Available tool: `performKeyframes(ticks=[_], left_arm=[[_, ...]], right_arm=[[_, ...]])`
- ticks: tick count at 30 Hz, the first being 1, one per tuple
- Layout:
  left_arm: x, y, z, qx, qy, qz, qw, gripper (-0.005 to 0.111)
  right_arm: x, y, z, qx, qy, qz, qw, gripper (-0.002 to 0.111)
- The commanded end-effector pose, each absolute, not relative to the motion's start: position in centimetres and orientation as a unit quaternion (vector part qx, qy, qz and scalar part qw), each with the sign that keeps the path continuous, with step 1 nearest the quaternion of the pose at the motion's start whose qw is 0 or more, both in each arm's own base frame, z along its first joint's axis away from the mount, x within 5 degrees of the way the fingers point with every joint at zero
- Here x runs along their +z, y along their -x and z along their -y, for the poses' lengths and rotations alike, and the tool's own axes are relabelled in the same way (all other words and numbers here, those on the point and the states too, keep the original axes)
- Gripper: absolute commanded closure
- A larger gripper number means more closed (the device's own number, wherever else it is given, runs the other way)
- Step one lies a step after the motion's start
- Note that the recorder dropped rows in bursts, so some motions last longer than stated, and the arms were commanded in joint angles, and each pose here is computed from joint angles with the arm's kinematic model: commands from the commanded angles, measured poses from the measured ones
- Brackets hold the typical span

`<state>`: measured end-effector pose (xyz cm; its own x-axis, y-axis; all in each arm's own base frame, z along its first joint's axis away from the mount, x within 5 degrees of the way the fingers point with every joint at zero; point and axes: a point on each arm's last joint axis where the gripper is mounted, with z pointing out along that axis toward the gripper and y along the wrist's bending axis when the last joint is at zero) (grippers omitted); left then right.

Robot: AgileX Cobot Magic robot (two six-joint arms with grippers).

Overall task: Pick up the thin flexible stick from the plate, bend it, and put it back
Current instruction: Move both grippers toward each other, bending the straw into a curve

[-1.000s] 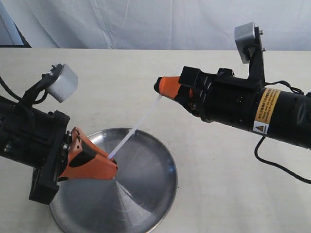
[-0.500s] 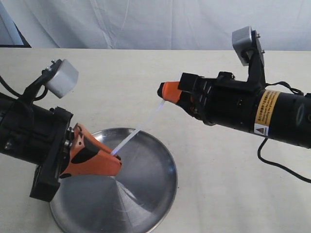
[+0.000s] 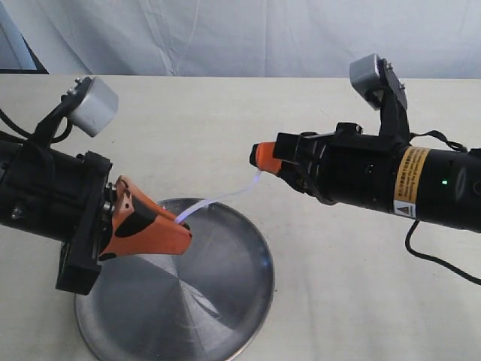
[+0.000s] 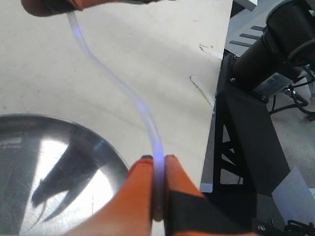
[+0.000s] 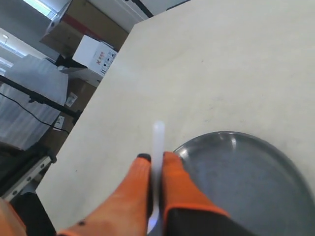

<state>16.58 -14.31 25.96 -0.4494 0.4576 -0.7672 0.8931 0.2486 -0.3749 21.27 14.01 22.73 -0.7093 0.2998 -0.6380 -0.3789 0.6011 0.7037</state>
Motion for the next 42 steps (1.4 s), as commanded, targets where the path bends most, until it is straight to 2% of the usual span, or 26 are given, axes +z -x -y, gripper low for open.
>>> performKeyframes(ticks=[1, 31, 42], left_arm=[[27.2, -18.3, 14.6, -0.406, -0.383, -0.760, 0.333, 0.107], [27.4, -19.1, 14.5, -0.402, -0.336, -0.772, 0.359, 0.107], [26.1, -19.9, 14.9, -0.421, -0.296, -0.798, 0.315, 0.107]], right_arm=[[23.1, -19.9, -15.3, 0.491, 0.109, -0.785, 0.362, 0.109], [23.4, -19.1, -15.7, 0.518, 0.149, -0.766, 0.350, 0.109], [23.2, -18.5, -16.1, 0.474, 0.278, -0.765, 0.335, 0.109]])
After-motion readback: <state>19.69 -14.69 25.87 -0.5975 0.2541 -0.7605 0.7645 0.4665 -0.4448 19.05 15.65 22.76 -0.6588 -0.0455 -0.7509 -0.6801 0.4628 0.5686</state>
